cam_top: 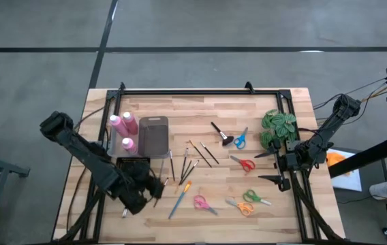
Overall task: Pick & Place Paint Supplies
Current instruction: Put the left blue brush into the black bin
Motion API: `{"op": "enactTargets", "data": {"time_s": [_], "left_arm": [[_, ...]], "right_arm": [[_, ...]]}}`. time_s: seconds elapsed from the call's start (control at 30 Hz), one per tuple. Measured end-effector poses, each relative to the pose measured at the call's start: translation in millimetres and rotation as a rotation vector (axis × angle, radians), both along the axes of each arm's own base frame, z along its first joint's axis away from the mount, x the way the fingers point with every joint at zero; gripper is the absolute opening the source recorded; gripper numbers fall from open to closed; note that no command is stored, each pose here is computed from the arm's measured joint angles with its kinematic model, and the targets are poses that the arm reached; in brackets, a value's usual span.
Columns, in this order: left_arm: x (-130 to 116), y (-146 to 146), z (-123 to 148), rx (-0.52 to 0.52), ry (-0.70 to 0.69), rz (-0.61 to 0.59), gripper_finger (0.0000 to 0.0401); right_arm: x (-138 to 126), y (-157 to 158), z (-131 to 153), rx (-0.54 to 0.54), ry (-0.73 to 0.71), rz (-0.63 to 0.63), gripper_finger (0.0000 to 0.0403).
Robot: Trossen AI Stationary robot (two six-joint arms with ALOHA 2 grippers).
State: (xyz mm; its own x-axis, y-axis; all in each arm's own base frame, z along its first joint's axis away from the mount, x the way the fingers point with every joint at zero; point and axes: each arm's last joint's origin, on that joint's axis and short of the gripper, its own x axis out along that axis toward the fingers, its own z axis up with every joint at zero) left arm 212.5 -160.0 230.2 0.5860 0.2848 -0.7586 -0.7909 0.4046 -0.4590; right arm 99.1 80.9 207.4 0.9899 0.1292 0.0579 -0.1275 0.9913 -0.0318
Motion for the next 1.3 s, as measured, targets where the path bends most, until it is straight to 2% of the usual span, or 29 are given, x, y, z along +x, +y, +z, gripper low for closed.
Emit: {"op": "enactTargets", "data": {"time_s": [0.17, 0.33, 0.77, 0.93, 1.3], "left_arm": [[3.1, 34.2, 15.8, 0.046, -0.011, 0.099, 0.001], [12.8, 73.1, 28.7, 0.102, 0.009, 0.131, 0.001], [25.8, 170.8, 31.5, -0.029, 0.169, 0.212, 0.001], [24.4, 185.1, 30.7, -0.066, 0.19, 0.221, 0.001], [33.3, 187.6, 13.1, -0.074, 0.279, 0.235, 0.001]], "right_arm": [[0.0, 0.0, 0.1, 0.0, 0.0, 0.0, 0.0341], [0.0, 0.0, 0.0, -0.001, 0.0, 0.0, 0.0341], [0.0, -0.1, 0.2, 0.0, -0.001, 0.0, 0.0341], [0.0, 0.0, 0.2, 0.0, -0.001, 0.0, 0.0341], [0.0, 0.1, -0.7, -0.006, 0.006, 0.0, 0.0341]]}}
